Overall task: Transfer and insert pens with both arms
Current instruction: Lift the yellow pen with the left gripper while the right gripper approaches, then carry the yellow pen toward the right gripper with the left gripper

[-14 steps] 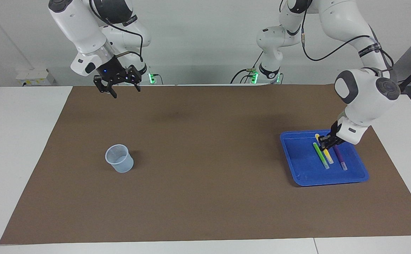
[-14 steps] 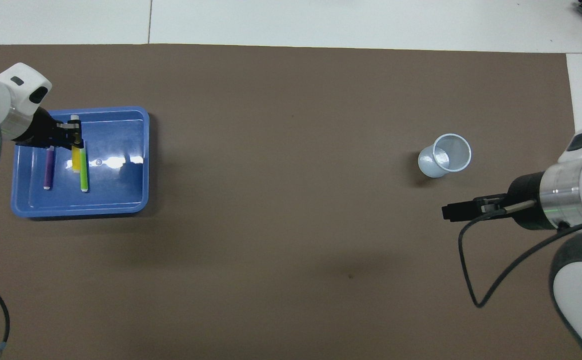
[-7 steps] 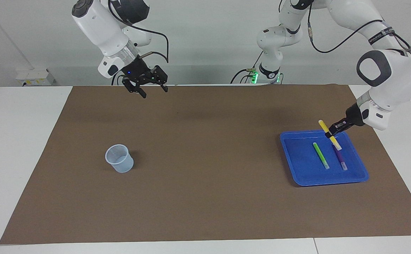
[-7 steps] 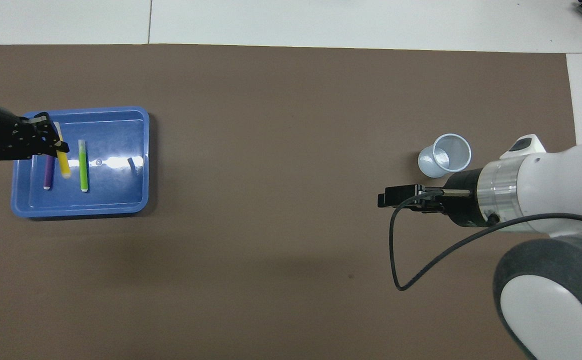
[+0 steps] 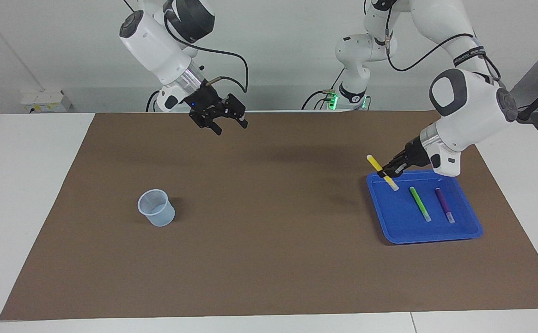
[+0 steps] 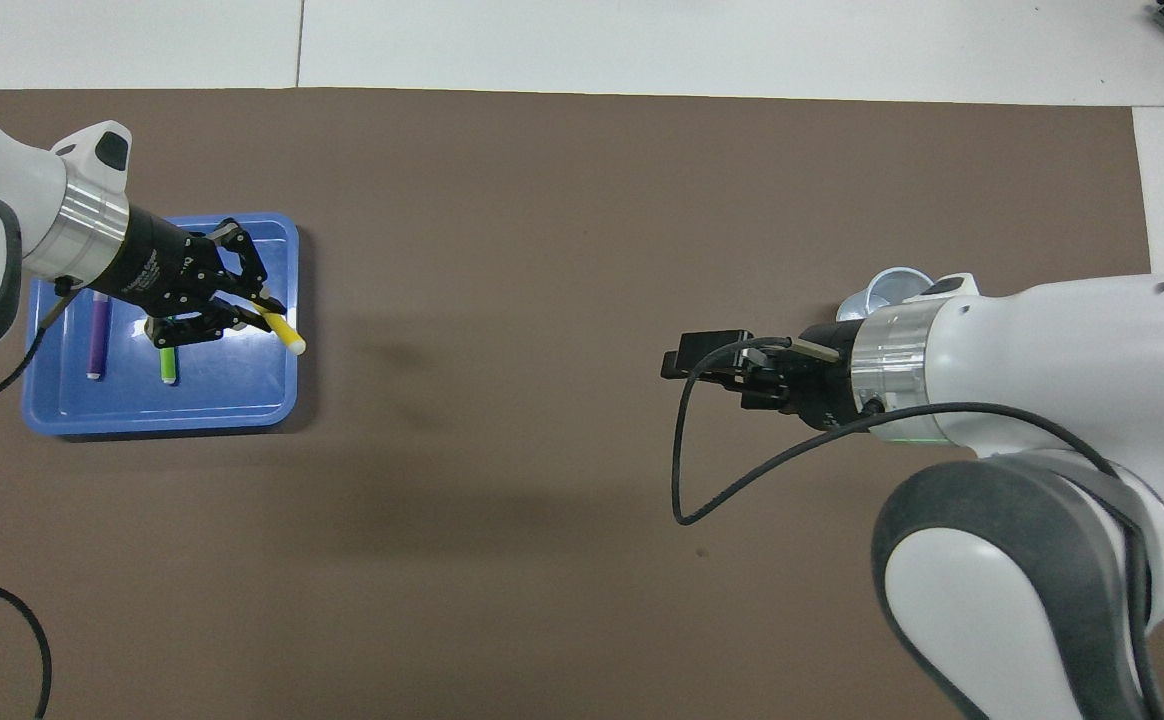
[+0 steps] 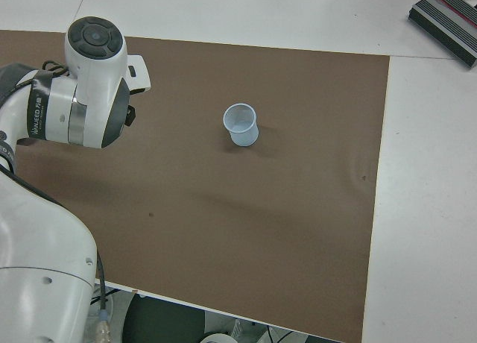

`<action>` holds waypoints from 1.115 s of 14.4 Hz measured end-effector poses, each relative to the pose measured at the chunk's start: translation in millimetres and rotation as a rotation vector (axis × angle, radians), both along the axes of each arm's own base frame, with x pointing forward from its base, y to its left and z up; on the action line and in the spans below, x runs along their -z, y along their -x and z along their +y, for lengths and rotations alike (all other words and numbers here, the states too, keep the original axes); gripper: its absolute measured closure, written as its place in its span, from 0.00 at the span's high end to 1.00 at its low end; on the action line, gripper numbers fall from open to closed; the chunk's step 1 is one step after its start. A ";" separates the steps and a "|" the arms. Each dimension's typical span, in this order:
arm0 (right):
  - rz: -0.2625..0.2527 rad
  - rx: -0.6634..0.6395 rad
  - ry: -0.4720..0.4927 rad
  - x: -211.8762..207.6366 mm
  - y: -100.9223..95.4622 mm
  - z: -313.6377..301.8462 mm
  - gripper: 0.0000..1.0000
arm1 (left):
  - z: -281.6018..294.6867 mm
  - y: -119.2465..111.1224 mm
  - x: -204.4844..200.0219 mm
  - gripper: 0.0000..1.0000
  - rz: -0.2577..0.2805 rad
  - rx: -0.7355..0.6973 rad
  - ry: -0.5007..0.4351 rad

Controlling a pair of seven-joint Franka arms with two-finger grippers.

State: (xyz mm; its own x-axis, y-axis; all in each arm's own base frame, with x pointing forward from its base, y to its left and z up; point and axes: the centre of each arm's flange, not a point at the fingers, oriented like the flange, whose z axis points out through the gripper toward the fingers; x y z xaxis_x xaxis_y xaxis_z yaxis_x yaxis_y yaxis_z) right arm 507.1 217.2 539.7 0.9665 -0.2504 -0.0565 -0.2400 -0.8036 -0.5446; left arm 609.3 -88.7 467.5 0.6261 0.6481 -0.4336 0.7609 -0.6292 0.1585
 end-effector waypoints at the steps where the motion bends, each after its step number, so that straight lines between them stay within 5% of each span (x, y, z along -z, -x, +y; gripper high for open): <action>1: -0.004 0.011 -0.006 2.0 0.6 10.8 1.00 | -10.0 4.2 1.5 0.18 0.034 -0.044 0.014; 7: -0.036 0.078 -0.074 1.3 10.9 65.8 1.00 | -62.7 25.4 22.1 0.18 0.142 -0.260 0.106; 11: -0.053 0.068 -0.077 19.6 12.4 92.5 1.00 | -103.8 34.1 15.4 0.18 0.284 -0.459 0.215; 16: -0.052 0.045 -0.065 46.6 9.9 112.4 0.96 | -141.9 46.3 18.1 0.18 0.296 -0.461 0.214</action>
State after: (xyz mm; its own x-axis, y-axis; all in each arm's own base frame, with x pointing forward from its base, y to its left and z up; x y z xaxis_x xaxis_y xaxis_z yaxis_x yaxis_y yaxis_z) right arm 497.2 329.7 493.2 0.9565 -0.2908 -0.0244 -0.2451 -0.7551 -0.6081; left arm 563.0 -230.6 449.5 0.1326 0.7038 -0.6979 0.9797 -0.1998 -0.0154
